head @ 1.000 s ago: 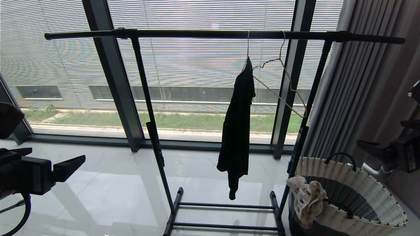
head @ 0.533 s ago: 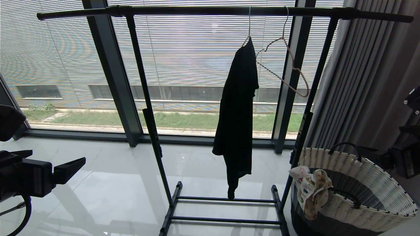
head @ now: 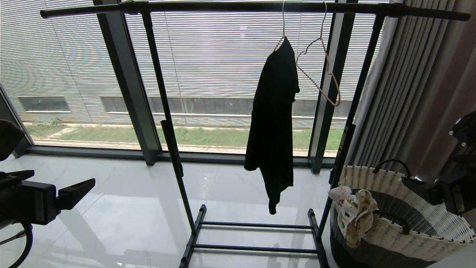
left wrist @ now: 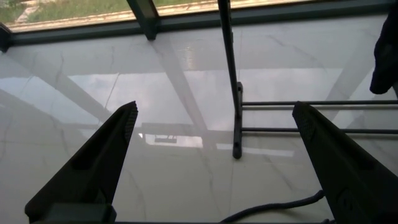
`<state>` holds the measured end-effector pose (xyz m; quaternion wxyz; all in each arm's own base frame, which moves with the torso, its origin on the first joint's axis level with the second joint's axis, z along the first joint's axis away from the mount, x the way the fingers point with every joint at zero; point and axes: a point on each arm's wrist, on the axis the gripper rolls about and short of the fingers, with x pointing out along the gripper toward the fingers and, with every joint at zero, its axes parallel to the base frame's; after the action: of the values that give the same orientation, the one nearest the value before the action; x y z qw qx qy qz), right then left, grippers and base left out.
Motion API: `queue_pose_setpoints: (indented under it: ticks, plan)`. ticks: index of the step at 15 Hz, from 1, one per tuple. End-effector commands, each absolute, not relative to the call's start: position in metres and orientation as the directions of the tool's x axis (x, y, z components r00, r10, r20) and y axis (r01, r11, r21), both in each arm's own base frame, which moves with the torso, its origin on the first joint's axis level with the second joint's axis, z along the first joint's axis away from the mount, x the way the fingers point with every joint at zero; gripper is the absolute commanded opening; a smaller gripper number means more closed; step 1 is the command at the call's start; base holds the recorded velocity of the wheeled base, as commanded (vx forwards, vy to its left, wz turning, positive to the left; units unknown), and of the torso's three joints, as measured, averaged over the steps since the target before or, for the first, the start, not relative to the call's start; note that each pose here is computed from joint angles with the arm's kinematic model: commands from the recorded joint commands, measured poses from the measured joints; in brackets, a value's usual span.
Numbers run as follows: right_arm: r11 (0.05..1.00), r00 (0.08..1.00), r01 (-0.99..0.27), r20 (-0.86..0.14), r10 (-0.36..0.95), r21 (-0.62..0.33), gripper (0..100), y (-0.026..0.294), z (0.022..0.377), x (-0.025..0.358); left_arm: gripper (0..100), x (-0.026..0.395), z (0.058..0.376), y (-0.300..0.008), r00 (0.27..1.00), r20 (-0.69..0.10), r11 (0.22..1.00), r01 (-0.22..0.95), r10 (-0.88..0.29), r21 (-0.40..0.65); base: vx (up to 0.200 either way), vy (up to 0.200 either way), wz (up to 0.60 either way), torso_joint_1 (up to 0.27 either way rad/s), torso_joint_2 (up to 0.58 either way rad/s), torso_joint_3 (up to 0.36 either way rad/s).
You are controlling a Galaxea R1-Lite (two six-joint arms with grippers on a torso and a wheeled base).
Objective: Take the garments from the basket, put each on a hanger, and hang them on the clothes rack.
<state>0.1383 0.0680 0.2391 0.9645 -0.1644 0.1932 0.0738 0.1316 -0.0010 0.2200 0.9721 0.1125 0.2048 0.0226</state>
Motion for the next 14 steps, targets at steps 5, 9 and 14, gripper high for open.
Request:
queue_pose_setpoints:
  ticks: [5,9,14]
  plan:
    - [0.931,0.905,-0.211,-0.418,0.072,-0.297,100,0.059,0.224,0.123,100,0.131,0.220,-0.001,0.916,-0.391,0.974,0.007,0.085,0.229,0.000,-0.200,0.00,0.002,0.00,0.005]
    - [0.920,0.898,-0.227,-0.435,0.071,-0.318,100,0.058,0.217,0.121,100,0.133,0.219,-0.002,0.913,-0.400,0.974,0.010,0.084,0.227,0.100,-0.150,0.00,0.000,0.00,0.005]
    - [0.901,0.877,-0.256,-0.476,0.064,-0.351,100,0.058,0.203,0.120,100,0.135,0.218,-0.002,0.911,-0.406,0.974,0.015,0.079,0.225,0.200,0.000,0.00,0.004,0.00,0.005]
